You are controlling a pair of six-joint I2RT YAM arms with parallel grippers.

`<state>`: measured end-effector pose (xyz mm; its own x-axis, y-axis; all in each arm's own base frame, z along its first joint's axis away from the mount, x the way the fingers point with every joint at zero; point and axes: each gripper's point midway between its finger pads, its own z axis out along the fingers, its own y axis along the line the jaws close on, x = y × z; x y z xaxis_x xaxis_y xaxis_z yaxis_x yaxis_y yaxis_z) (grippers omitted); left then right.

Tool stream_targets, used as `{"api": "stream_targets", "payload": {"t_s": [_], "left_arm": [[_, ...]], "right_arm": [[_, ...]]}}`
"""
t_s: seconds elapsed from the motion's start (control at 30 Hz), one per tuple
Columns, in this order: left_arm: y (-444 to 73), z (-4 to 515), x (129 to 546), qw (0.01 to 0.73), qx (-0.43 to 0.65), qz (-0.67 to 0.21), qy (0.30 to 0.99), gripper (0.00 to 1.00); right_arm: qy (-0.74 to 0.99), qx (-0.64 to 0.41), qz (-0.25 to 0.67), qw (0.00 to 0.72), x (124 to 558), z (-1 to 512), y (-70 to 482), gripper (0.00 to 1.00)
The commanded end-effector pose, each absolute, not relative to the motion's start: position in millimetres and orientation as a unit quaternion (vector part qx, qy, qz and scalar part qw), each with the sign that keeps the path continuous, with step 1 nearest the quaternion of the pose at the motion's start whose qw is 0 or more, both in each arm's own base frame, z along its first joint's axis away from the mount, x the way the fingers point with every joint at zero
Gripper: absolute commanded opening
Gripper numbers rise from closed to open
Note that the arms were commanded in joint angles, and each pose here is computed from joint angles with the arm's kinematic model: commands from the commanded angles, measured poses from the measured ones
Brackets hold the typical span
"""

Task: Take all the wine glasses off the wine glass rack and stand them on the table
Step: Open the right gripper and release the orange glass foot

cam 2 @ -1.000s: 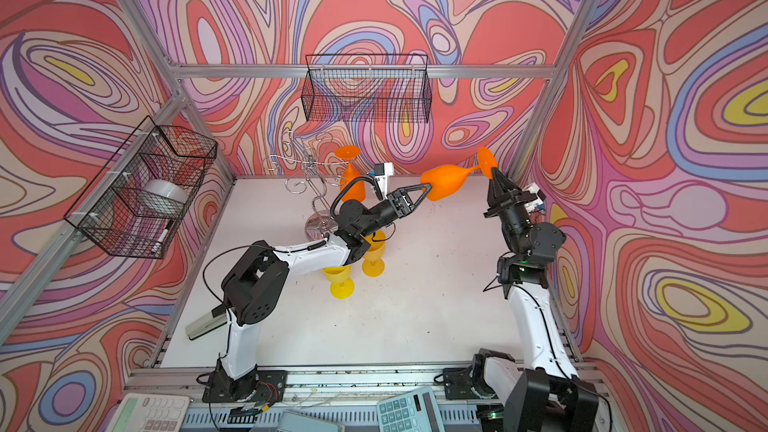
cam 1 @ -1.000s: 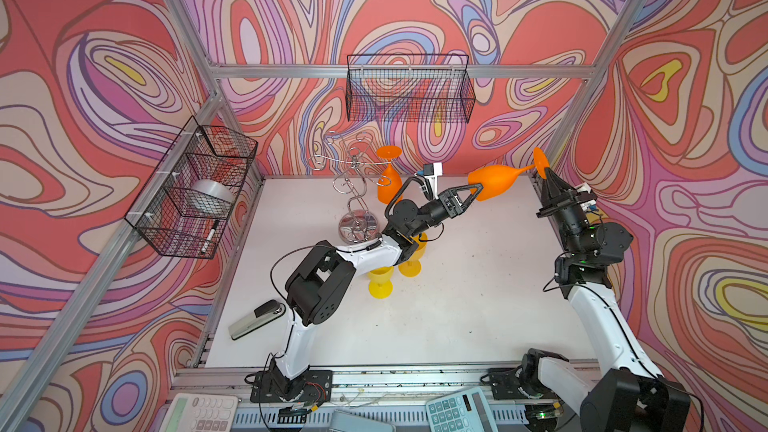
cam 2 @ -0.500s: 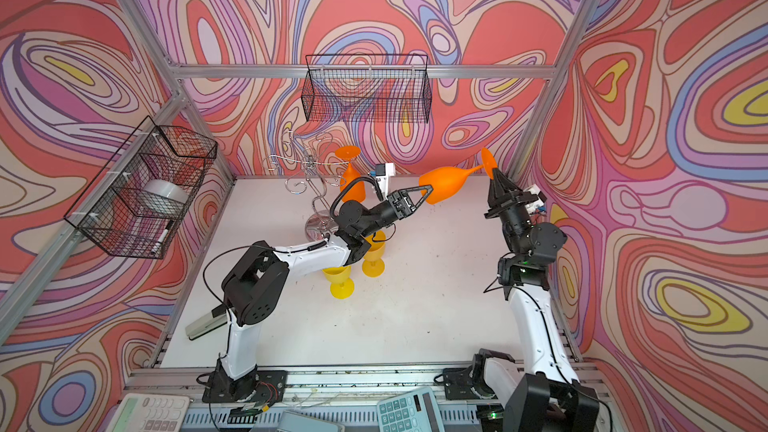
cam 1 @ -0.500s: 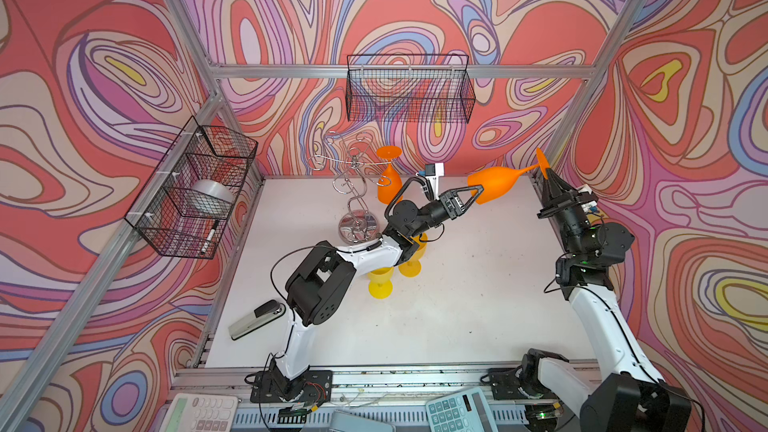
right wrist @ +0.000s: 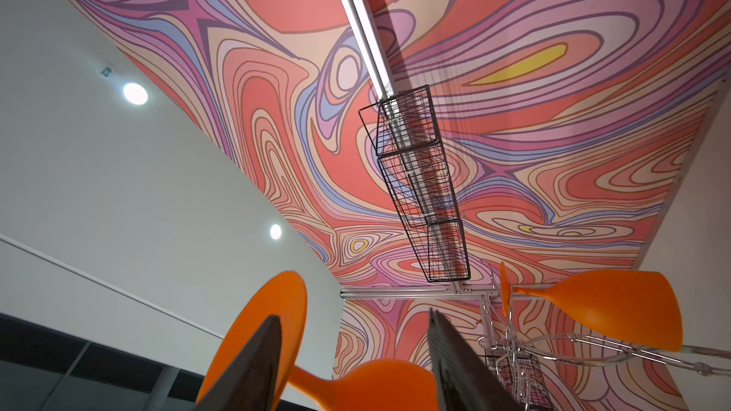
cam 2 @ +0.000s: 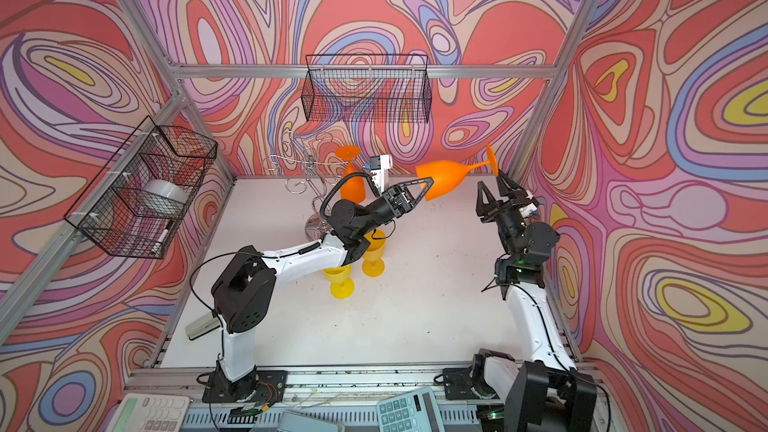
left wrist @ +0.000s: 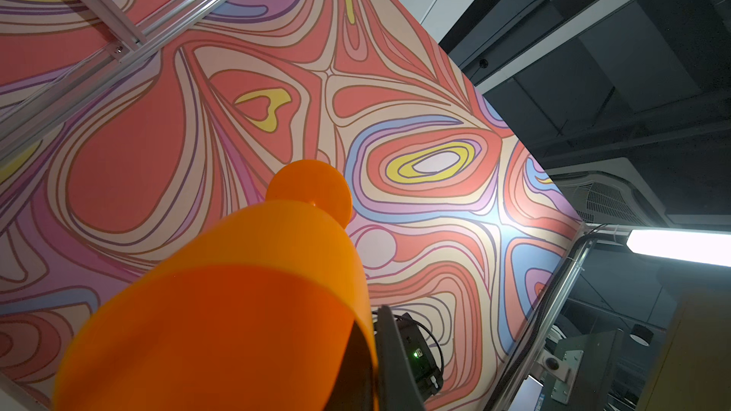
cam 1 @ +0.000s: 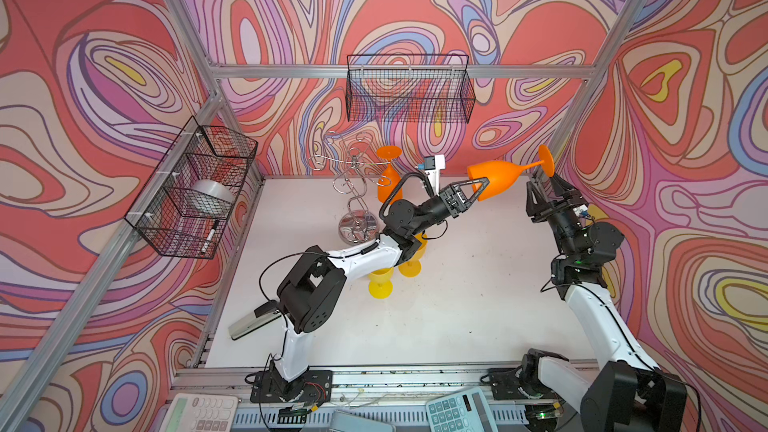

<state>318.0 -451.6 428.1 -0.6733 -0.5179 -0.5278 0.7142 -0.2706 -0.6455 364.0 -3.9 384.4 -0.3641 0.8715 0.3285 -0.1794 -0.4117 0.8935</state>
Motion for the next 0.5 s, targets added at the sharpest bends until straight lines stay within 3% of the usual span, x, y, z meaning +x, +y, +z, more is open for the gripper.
{"api": "stream_targets", "payload": {"t_s": [0.0, 0.27, 0.47], "left_arm": [[-432.5, 465.9, 301.6, 0.431, 0.112, -0.79, 0.421, 0.0], [-435.9, 434.6, 321.3, 0.445, 0.081, -0.728, 0.515, 0.0], [-435.2, 409.3, 332.8, 0.439, 0.063, -0.681, 0.582, 0.0]], "right_arm": [[0.336, 0.534, 0.76, 0.154, 367.7, 345.6, 12.2, 0.62], [0.368, 0.586, 0.704, 0.161, 376.0, 280.1, 7.5, 0.63], [0.445, 0.62, 0.607, 0.22, 368.1, 238.6, -20.2, 0.63]]}}
